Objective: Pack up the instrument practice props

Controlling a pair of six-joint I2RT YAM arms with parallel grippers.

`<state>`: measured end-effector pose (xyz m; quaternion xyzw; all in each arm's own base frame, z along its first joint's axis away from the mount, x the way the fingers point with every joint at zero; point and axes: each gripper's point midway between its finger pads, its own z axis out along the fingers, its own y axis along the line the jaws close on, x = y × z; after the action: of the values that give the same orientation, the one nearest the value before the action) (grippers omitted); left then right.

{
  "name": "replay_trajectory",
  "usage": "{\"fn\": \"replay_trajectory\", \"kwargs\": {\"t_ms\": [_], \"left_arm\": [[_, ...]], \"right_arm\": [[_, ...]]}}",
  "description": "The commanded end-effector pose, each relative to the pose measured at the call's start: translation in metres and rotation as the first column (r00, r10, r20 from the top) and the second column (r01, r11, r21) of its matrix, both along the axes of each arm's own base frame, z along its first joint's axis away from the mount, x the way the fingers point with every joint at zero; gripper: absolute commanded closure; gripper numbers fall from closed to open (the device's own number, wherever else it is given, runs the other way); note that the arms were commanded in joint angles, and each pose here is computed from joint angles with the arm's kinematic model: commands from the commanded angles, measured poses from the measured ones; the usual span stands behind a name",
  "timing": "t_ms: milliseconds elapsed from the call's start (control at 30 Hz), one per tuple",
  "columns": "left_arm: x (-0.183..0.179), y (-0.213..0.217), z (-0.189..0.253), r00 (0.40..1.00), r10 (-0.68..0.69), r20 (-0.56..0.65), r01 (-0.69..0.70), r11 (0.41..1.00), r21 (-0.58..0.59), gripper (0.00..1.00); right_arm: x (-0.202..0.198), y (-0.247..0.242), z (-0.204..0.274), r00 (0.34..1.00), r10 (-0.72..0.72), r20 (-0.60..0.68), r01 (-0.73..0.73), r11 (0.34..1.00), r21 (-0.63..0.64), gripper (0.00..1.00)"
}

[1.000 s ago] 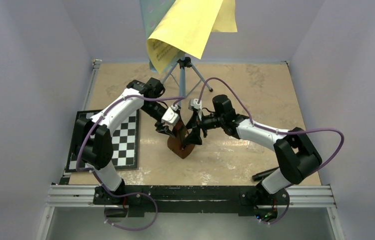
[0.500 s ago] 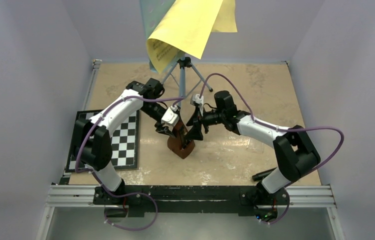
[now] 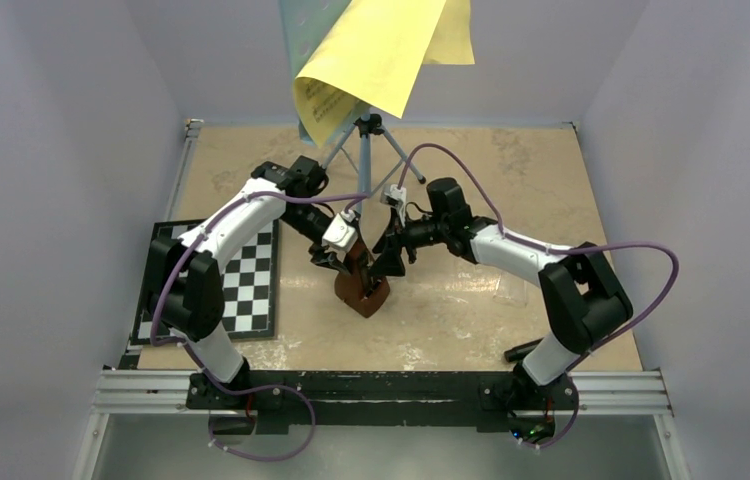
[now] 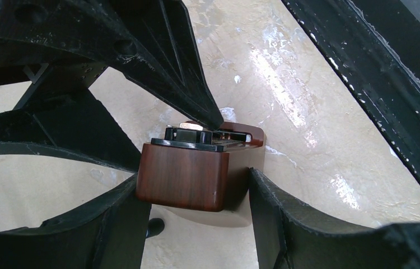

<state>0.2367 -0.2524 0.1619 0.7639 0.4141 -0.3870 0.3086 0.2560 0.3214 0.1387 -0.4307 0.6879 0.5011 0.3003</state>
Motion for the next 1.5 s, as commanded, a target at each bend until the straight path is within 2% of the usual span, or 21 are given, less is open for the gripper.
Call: {"fn": "replay_trajectory", "kwargs": {"t_ms": [0, 833, 1267, 1367, 1467], "left_arm": [[-0.008, 0.001, -0.013, 0.999, -0.03, -0.025, 0.03, 0.999, 0.021, 1.0], [-0.001, -0.002, -0.018, 0.999, -0.024, -0.028, 0.025, 0.999, 0.039, 1.0], [0.001, 0.0, -0.021, 0.999, -0.011, -0.033, 0.013, 0.998, 0.063, 1.0], [0.002, 0.0, -0.021, 1.0, -0.001, -0.029, 0.003, 0.998, 0.066, 0.76], [0.003, 0.0, -0.021, 1.0, 0.019, -0.021, -0.018, 0.998, 0.065, 0.57]], "right_arm": [[0.029, -0.004, 0.012, 0.996, -0.075, 0.047, 0.075, 0.997, 0.007, 0.21], [0.035, 0.002, 0.015, 0.998, -0.039, 0.046, 0.039, 0.999, 0.01, 0.21], [0.043, -0.023, 0.018, 0.993, -0.118, 0.025, 0.119, 0.993, -0.027, 0.2], [0.043, -0.035, 0.021, 0.991, -0.126, 0.035, 0.128, 0.991, -0.044, 0.18], [0.041, -0.045, 0.032, 0.988, -0.149, 0.036, 0.152, 0.986, -0.069, 0.17]]}}
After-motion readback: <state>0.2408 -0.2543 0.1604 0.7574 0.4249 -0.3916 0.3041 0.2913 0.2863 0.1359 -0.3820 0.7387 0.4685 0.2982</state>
